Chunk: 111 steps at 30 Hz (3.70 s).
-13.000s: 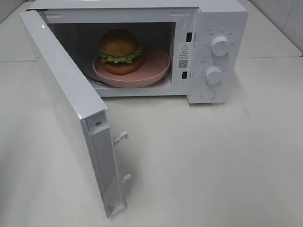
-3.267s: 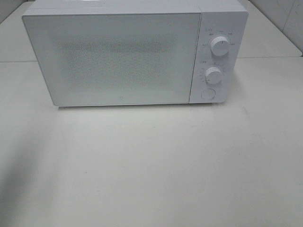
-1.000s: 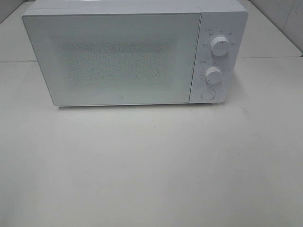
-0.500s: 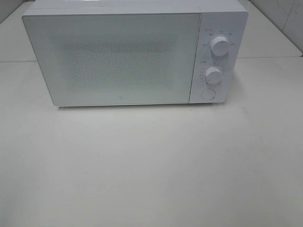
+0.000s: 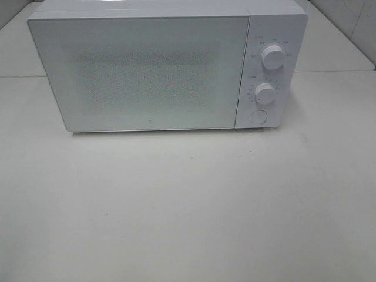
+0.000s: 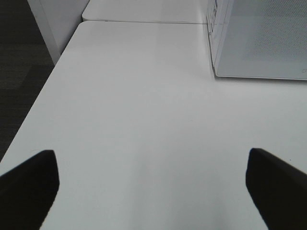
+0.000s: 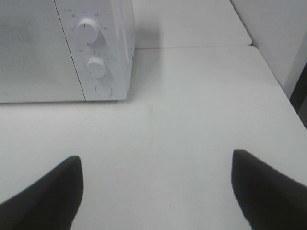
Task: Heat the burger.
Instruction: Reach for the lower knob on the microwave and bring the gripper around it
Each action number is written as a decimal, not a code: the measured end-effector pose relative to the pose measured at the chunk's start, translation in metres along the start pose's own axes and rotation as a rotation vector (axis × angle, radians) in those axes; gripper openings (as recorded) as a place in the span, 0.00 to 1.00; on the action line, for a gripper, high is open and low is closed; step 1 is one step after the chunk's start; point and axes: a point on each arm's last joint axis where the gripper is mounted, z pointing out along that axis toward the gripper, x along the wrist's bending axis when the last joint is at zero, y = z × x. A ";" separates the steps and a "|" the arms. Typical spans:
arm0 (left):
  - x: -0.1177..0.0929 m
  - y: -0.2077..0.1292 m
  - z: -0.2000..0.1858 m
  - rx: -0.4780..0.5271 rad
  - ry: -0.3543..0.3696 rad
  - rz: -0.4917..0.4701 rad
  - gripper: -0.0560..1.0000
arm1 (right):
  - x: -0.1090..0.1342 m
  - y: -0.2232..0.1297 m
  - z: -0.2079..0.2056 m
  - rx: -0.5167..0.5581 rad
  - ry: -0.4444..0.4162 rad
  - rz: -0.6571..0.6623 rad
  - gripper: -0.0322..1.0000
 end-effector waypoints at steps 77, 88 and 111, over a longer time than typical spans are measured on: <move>0.000 0.000 0.000 0.000 0.000 0.000 0.98 | 0.047 -0.012 0.237 -0.240 -0.013 -0.114 0.77; 0.000 0.000 0.000 0.000 0.000 0.000 0.98 | 0.083 -0.038 0.246 -0.253 0.009 -0.125 0.77; 0.000 0.000 0.000 0.000 0.000 0.000 0.98 | 0.125 -0.074 0.280 -0.193 0.035 -0.094 0.77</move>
